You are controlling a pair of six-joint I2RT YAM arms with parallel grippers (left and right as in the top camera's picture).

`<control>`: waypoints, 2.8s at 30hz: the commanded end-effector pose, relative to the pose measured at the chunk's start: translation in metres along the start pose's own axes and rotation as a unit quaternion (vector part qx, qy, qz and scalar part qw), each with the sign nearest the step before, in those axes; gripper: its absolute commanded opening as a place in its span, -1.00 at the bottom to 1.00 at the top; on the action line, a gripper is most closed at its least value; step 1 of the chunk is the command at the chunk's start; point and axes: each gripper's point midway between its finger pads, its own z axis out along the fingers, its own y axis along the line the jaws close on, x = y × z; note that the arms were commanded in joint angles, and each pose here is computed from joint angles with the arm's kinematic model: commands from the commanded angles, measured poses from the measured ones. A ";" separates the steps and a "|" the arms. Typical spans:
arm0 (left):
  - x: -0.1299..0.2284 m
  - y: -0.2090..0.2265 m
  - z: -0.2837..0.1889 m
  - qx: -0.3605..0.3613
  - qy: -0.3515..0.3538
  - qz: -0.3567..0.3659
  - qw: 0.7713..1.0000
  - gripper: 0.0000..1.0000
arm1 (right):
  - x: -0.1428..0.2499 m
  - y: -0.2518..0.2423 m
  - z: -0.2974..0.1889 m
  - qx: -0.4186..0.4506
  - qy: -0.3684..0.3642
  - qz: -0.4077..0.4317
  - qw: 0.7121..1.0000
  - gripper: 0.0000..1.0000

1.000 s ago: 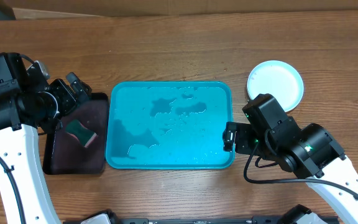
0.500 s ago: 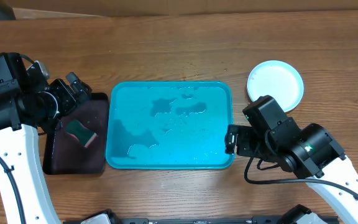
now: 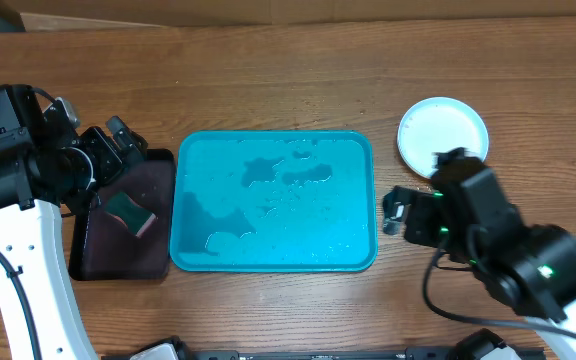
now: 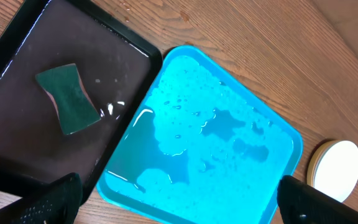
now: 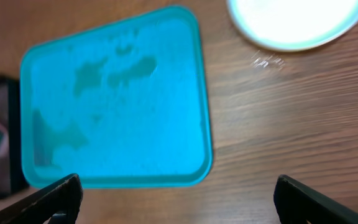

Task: Clean dirty plates on tray and stack at the side

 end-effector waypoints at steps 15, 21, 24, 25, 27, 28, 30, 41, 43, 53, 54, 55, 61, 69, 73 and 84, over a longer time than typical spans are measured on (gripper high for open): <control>-0.001 -0.004 0.000 0.005 0.001 0.010 1.000 0.99 | -0.019 -0.038 -0.019 -0.082 -0.225 0.001 0.971 1.00; -0.001 -0.004 0.000 0.005 0.001 0.010 1.000 0.99 | -0.010 -0.050 0.003 -0.113 -0.284 0.011 0.952 1.00; -0.001 -0.004 0.000 0.005 0.001 0.010 1.000 0.99 | -0.007 -0.052 0.006 -0.130 -0.314 0.011 0.941 1.00; -0.001 -0.004 0.000 0.005 0.001 0.010 1.000 1.00 | -0.007 -0.053 0.006 -0.135 -0.326 0.007 0.936 1.00; -0.001 -0.004 0.000 0.005 0.001 0.010 1.000 1.00 | -0.007 -0.052 0.004 -0.147 -0.350 0.001 0.925 1.00; -0.001 -0.004 0.000 0.005 0.001 0.010 1.000 1.00 | -0.008 -0.054 0.003 -0.150 -0.361 0.003 0.920 1.00; -0.001 -0.004 0.000 0.005 0.001 0.010 1.000 1.00 | -0.008 -0.056 0.002 -0.156 -0.377 0.005 0.913 1.00; -0.001 -0.004 0.000 0.005 0.001 0.010 1.000 1.00 | -0.012 -0.061 0.008 -0.186 -0.439 0.004 0.879 1.00; -0.001 -0.004 0.000 0.005 0.001 0.010 1.000 0.99 | -0.014 -0.060 0.008 -0.192 -0.450 0.004 0.872 1.00; -0.001 -0.004 0.000 0.005 0.001 0.010 1.000 1.00 | -0.015 -0.065 0.026 -0.201 -0.481 0.004 0.854 1.00; -0.001 -0.004 0.000 0.005 0.001 0.010 1.000 1.00 | -0.015 -0.067 0.028 -0.196 -0.477 0.005 0.857 1.00; -0.001 -0.004 0.000 0.005 0.001 0.010 1.000 1.00 | -0.015 -0.067 0.028 -0.196 -0.477 0.004 0.857 1.00; -0.001 -0.004 0.000 0.005 0.001 0.010 1.000 1.00 | -0.012 -0.068 0.034 -0.166 -0.477 -0.042 0.862 1.00; -0.001 -0.004 0.000 0.005 0.001 0.010 1.000 0.99 | -0.003 -0.084 0.056 -0.117 -0.443 -0.062 0.887 1.00; -0.001 -0.004 0.000 0.005 0.001 0.010 1.000 1.00 | -0.004 -0.085 0.056 -0.113 -0.445 -0.060 0.886 1.00; -0.001 -0.004 0.000 0.005 0.001 0.010 1.000 0.99 | -0.004 -0.085 0.056 -0.113 -0.445 -0.060 0.886 1.00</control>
